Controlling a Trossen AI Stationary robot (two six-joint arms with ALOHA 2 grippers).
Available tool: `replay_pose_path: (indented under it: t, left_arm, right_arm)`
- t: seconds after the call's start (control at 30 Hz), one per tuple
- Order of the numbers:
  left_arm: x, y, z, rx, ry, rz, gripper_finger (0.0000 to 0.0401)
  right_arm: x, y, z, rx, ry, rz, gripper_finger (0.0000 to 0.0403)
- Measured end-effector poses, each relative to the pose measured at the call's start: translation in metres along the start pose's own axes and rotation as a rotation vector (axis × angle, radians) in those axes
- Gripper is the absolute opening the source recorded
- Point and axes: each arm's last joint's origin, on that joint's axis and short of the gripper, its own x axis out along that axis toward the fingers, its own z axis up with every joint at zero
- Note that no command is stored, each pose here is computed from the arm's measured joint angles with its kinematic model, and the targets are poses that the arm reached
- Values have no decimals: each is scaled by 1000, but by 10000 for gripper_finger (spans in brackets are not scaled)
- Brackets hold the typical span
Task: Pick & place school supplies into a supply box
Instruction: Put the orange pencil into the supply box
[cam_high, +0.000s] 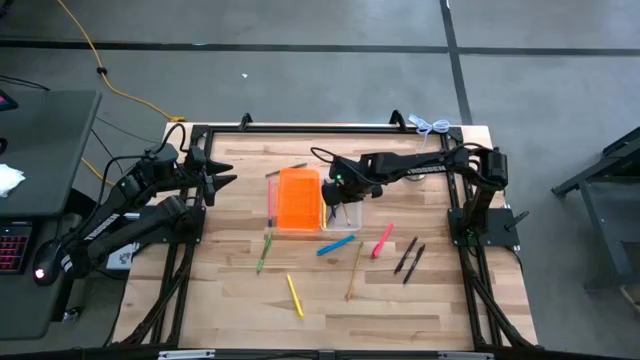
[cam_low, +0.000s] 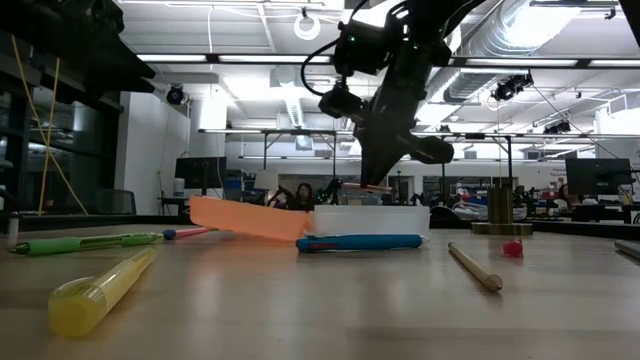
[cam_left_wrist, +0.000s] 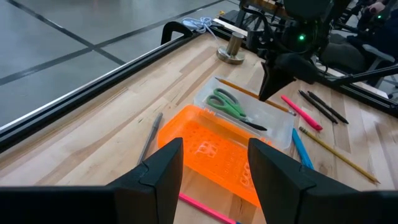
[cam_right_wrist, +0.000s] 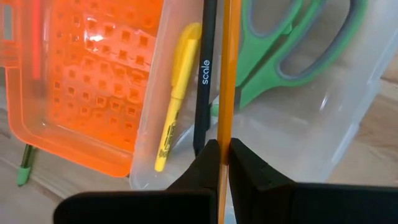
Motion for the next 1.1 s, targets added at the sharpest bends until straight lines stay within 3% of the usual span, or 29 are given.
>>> replay_pose_path:
  t: [0.53,1.1]
  left_arm:
    - [0,0,0,0,0,0,209]
    - [0,-1,0,5,-1,-24,209]
  right_arm:
    - [3,-1,2,-70,-50,-31,1]
    - [34,-9,6,-120,41,-64,3]
